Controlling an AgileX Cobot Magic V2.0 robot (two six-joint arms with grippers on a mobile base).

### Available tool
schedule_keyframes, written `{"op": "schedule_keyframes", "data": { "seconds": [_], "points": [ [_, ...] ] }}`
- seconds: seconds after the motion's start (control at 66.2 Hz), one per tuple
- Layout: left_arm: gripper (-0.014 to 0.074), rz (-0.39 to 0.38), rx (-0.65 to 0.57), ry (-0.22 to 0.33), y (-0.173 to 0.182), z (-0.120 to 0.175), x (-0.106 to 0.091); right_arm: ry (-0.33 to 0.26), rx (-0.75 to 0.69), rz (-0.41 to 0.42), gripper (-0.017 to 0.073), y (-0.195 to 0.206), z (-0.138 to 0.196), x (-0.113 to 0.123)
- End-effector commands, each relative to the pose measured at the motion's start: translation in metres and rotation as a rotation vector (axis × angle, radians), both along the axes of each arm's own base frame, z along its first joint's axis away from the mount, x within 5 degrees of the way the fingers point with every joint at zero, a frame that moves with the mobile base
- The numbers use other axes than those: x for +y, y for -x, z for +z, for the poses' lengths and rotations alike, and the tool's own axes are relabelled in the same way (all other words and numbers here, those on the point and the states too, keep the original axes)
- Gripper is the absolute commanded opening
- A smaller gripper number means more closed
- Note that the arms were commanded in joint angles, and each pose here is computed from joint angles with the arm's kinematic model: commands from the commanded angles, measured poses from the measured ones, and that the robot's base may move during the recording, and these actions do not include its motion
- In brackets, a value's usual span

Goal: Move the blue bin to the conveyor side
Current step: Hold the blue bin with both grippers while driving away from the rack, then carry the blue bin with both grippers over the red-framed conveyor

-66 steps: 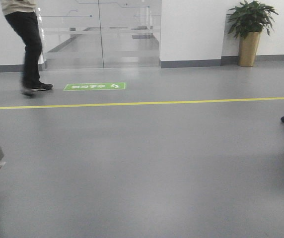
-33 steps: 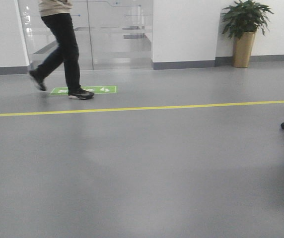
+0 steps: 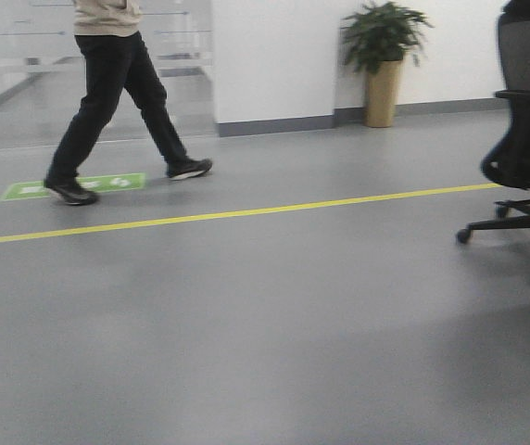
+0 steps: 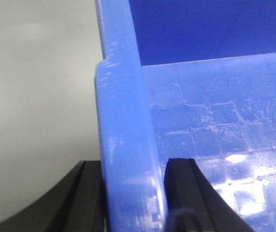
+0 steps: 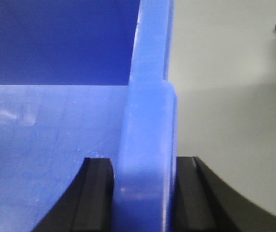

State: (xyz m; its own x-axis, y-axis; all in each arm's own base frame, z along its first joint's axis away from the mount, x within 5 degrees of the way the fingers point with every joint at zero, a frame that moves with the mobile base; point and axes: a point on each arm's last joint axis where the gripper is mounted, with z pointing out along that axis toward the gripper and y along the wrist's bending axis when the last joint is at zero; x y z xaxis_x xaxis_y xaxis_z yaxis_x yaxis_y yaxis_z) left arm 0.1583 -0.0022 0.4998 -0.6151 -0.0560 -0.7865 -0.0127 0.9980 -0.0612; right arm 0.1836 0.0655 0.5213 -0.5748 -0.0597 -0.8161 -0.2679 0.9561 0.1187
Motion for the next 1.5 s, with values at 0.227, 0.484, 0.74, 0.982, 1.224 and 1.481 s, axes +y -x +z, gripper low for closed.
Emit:
{"op": "schedule_keyframes", "data": {
  "seconds": [0.227,0.484,0.74,0.982,1.224,1.481],
  "points": [
    [-0.0022,0.005,-0.11,-0.025,0.0048,0.0121,0.0015,0.009,-0.161,-0.029,-0.0079,0.0031,0.0182,-0.0068],
    [-0.0022,0.005,-0.11,-0.025,0.0048,0.0121,0.0015,0.009,-0.161,-0.029,-0.0079,0.0031,0.0182,-0.0068],
    [-0.0022,0.005,-0.11,-0.025,0.0048,0.0121,0.0015,0.009,-0.161,-0.029,-0.0079,0.0031,0.0182,-0.0068],
    [-0.0022,0.005,-0.11,-0.025,0.0048,0.0121,0.0015,0.009,-0.161,-0.029,-0.0079,0.0031,0.0182,-0.0068],
    [-0.0022,0.005,-0.11,-0.025,0.0048,0.0121,0.0015,0.009,-0.161,-0.029,-0.0079,0.0031,0.0182,-0.0068],
    [-0.0022,0.006,-0.108,-0.026,0.0041,0.0118,0.0017,0.009,-0.161,-0.029,-0.0079,0.0031,0.0182,-0.0068]
  ]
}}
